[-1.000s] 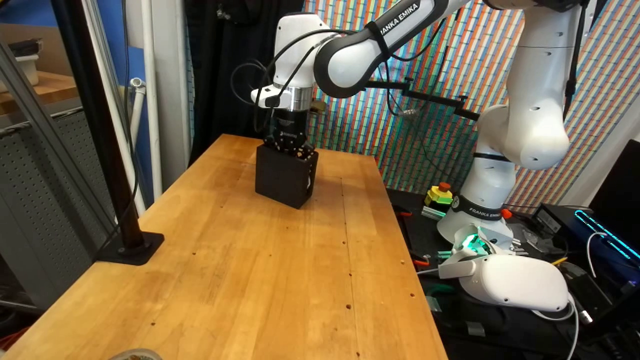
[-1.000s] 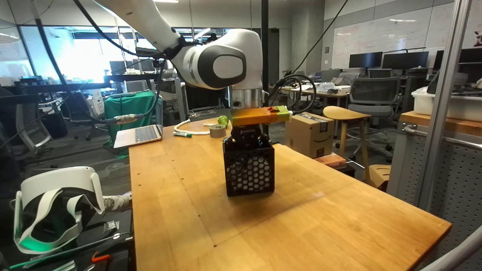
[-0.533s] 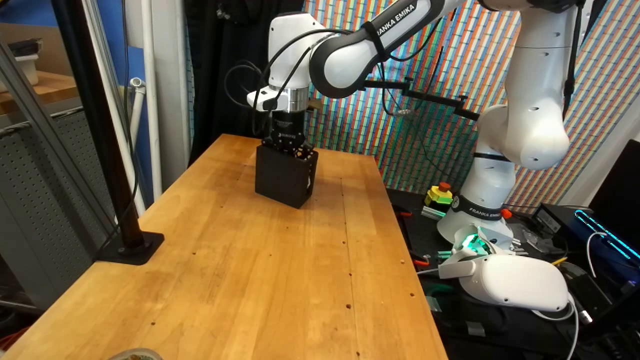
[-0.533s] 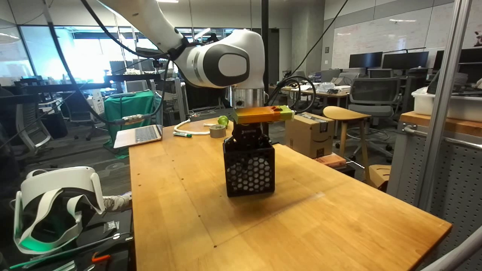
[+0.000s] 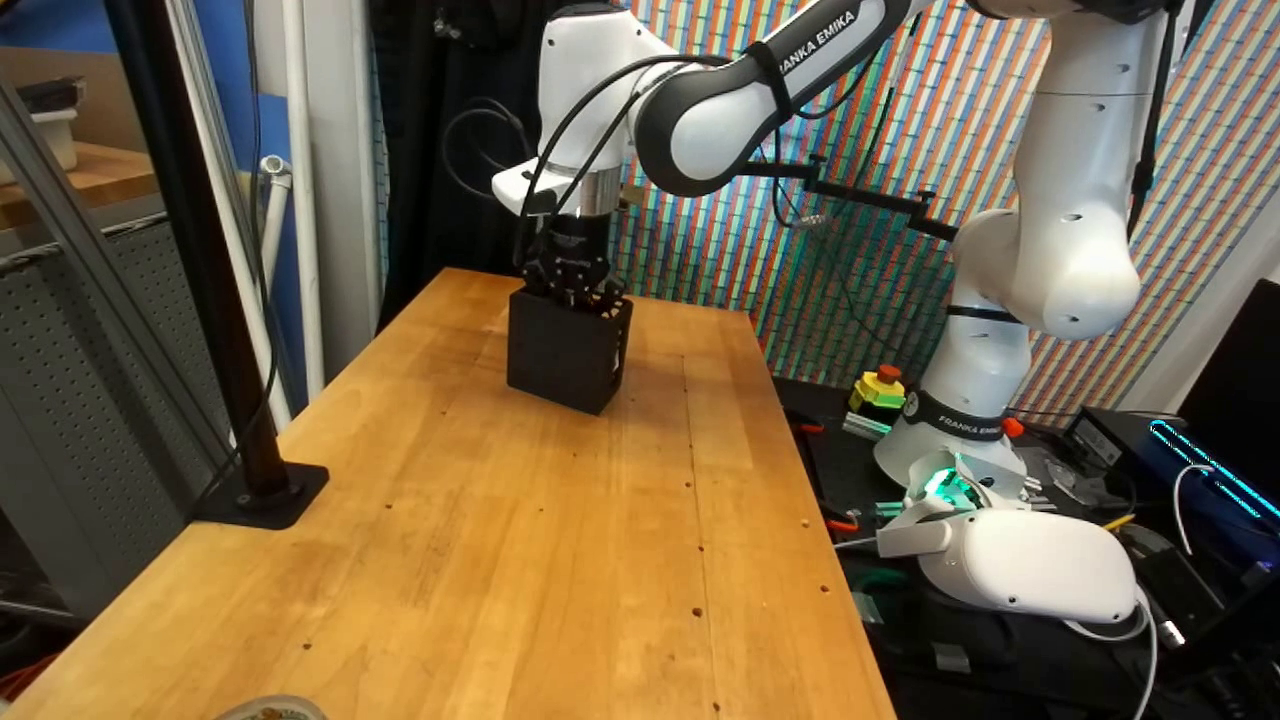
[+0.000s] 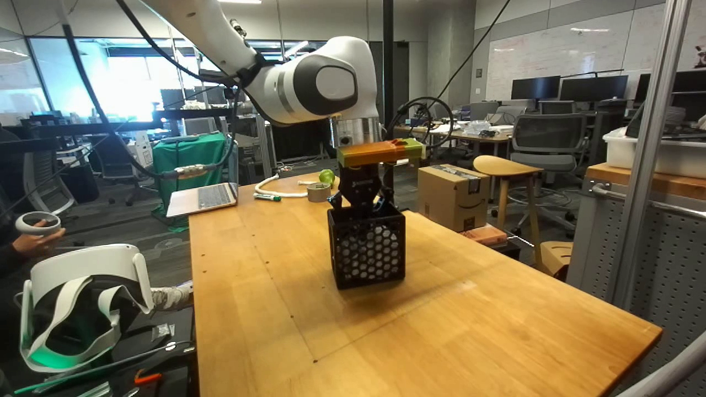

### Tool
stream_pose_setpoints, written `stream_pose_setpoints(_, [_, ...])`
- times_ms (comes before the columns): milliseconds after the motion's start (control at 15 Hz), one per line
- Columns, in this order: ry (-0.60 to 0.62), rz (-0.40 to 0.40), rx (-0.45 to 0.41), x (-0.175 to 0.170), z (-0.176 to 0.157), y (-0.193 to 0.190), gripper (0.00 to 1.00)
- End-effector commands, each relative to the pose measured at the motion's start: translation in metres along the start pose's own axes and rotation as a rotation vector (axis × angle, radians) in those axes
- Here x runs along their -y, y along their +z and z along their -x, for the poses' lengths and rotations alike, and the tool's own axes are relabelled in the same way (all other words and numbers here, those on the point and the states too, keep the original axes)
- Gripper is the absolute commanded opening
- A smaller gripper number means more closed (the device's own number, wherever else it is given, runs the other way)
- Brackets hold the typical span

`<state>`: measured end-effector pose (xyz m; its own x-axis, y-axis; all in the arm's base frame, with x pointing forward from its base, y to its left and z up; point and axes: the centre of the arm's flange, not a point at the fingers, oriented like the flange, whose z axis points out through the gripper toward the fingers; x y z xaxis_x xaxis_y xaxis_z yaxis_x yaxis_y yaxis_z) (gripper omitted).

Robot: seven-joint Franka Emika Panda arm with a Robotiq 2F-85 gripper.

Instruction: Place the towel inside the black basket

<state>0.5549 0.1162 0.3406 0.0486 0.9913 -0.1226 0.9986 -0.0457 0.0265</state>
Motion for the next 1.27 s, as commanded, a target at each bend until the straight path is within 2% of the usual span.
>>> stream_pose_setpoints(0, [0.004,0.096,0.031,0.014,0.000,-0.036,0.11])
stream_pose_setpoints(467, [0.007,0.323,0.075,0.032,0.007,-0.103,0.11])
stream_pose_setpoints(533, [0.013,0.349,0.079,0.034,0.008,-0.109,0.15])
stream_pose_setpoints(600, [0.025,0.373,0.076,0.037,0.009,-0.114,0.33])
stream_pose_setpoints(667, [0.044,0.396,0.077,0.038,0.010,-0.118,0.40])
stream_pose_setpoints(733, [0.017,0.331,0.071,0.023,0.006,-0.109,0.40])
stream_pose_setpoints(800, [0.021,0.336,0.072,0.025,0.006,-0.111,0.23])
stream_pose_setpoints(933, [0.020,0.328,0.074,0.025,0.006,-0.108,0.39])
stream_pose_setpoints(1200, [0.019,0.320,0.075,0.024,0.005,-0.103,0.41])
